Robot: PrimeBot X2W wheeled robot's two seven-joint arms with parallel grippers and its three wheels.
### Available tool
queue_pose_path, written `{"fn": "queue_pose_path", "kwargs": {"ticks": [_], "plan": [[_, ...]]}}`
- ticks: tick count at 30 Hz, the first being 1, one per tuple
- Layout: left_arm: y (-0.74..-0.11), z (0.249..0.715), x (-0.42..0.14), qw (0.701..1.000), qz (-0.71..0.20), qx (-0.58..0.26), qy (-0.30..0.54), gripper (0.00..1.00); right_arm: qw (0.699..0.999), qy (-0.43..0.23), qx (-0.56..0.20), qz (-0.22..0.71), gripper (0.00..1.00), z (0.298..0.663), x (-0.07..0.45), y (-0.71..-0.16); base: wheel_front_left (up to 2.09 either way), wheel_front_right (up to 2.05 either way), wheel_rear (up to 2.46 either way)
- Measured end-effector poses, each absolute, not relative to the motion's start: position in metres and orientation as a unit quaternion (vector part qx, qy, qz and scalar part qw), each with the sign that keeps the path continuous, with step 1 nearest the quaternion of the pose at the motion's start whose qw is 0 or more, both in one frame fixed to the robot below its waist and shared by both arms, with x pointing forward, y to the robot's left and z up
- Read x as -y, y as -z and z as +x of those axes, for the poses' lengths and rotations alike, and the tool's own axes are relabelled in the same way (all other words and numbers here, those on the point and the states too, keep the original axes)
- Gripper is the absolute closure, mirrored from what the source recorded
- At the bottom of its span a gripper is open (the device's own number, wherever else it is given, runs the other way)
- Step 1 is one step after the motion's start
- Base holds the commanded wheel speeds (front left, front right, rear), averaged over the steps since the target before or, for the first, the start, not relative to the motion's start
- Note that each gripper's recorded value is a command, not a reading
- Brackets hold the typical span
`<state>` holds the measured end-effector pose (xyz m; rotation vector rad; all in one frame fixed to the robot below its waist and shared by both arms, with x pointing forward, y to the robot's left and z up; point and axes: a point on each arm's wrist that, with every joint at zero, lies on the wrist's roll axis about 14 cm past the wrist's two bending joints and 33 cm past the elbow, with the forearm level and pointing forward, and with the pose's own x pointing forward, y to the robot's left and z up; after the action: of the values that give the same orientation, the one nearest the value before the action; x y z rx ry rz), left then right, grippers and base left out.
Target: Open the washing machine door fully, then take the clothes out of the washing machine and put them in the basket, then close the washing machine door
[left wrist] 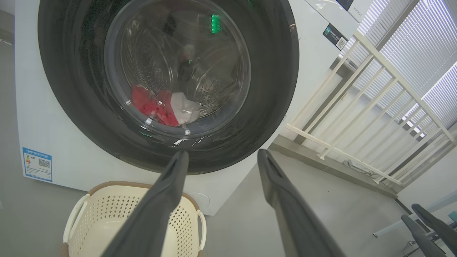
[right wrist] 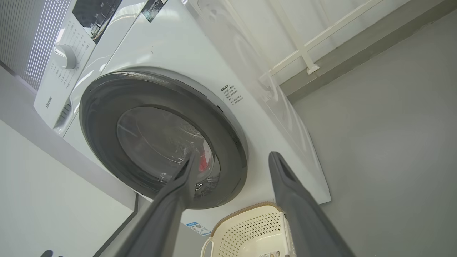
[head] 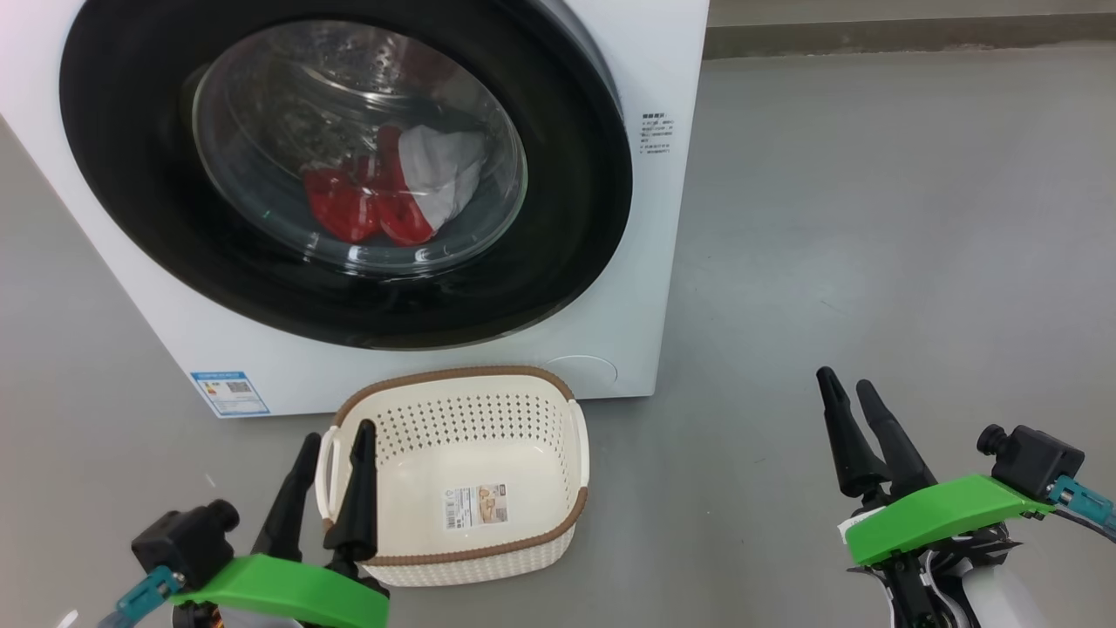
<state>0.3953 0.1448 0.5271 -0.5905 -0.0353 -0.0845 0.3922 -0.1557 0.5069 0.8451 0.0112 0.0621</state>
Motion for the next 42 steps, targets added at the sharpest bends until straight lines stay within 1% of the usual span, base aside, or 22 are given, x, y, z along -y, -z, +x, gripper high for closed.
{"fn": "queue_pose_path", "kwargs": {"ticks": [10, 19, 33, 37, 42], "plan": [[-0.53, 0.398, -0.144, 0.972, -0.231, 0.027, 0.034, 0.0, 0.944, -0.049, 0.018, 0.325, 0.0, 0.396, 0.153, -0.523, 0.0, 0.0, 0.0], [-0.536, 0.404, -0.145, 0.983, -0.176, 0.039, 0.026, 0.0, 0.965, -0.059, 0.035, 0.254, 0.0, 0.398, 0.153, -0.533, 0.0, 0.0, 0.0], [-0.55, 0.406, -0.147, 0.993, -0.093, 0.074, 0.02, 0.0, 0.981, -0.067, 0.07, 0.169, 0.0, 0.402, 0.154, -0.553, 0.0, 0.0, 0.0], [-0.559, 0.41, -0.147, 0.993, -0.082, 0.088, 0.015, 0.0, 0.983, -0.068, 0.079, 0.15, 0.0, 0.404, 0.155, -0.558, 0.0, 0.0, 0.0], [-0.557, 0.41, -0.149, 0.993, -0.083, 0.086, 0.012, 0.0, 0.983, -0.067, 0.082, 0.15, 0.0, 0.406, 0.156, -0.56, 0.0, 0.0, 0.0]]}}
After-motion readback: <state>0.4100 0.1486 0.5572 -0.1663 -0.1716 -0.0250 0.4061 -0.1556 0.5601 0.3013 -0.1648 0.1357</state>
